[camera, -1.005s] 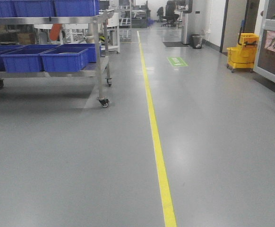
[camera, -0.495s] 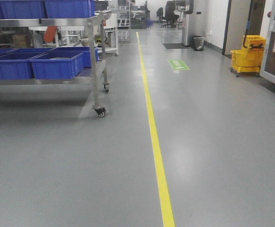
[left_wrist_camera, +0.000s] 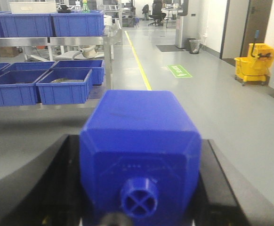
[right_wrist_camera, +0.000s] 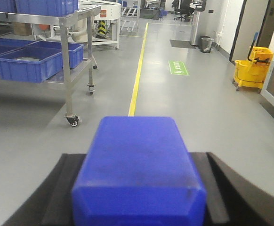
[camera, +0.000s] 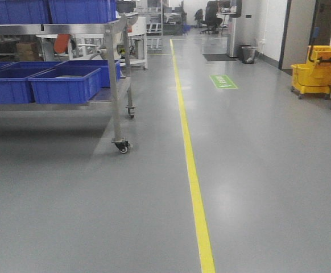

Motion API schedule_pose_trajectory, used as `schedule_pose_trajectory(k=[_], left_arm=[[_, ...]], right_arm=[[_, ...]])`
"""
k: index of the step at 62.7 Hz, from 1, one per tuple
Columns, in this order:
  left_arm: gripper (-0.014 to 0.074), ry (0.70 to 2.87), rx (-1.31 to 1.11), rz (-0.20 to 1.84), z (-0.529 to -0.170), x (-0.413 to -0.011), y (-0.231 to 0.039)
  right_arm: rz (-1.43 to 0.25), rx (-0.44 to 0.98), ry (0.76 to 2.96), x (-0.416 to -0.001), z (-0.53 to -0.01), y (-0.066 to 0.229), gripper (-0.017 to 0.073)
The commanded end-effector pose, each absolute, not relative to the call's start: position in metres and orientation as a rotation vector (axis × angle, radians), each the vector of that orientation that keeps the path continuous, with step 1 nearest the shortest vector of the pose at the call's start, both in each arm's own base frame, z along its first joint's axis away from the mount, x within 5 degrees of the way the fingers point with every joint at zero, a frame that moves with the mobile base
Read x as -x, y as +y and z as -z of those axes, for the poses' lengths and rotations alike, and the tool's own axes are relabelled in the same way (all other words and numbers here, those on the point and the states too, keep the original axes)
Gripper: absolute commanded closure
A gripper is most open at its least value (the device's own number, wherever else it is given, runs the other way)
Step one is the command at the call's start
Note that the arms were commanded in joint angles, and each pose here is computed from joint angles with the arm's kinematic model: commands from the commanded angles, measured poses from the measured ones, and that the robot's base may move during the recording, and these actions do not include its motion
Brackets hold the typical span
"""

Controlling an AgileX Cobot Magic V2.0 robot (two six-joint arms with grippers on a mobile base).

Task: Pick and sort blue part to right shelf
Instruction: 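Drive the base away from the table, holding both bottles, then drive the base down the aisle to the shelf of blue bins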

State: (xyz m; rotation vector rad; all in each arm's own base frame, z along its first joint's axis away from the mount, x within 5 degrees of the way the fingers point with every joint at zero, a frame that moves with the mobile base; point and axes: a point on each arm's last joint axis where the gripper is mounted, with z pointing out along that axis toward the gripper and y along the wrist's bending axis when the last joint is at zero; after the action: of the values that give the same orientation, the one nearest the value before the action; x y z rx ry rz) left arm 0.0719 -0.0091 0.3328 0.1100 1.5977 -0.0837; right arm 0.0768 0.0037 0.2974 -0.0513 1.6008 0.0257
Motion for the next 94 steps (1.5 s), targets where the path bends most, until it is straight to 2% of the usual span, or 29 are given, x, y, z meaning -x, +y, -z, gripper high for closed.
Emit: schedule_pose_trajectory(k=[1,94], left_arm=[[0.0260,1.491,-0.091,0.089,-0.3495,-0.0712,-0.0085],[0.0260,1.491,-0.091,0.089,-0.3495,-0.0712,-0.0085]], right_arm=[[-0.015,0.050,1.486,-0.0760,-0.3147,0.0032,0.0177],[-0.015,0.050,1.486,-0.0760,-0.3147,0.0032,0.0177]])
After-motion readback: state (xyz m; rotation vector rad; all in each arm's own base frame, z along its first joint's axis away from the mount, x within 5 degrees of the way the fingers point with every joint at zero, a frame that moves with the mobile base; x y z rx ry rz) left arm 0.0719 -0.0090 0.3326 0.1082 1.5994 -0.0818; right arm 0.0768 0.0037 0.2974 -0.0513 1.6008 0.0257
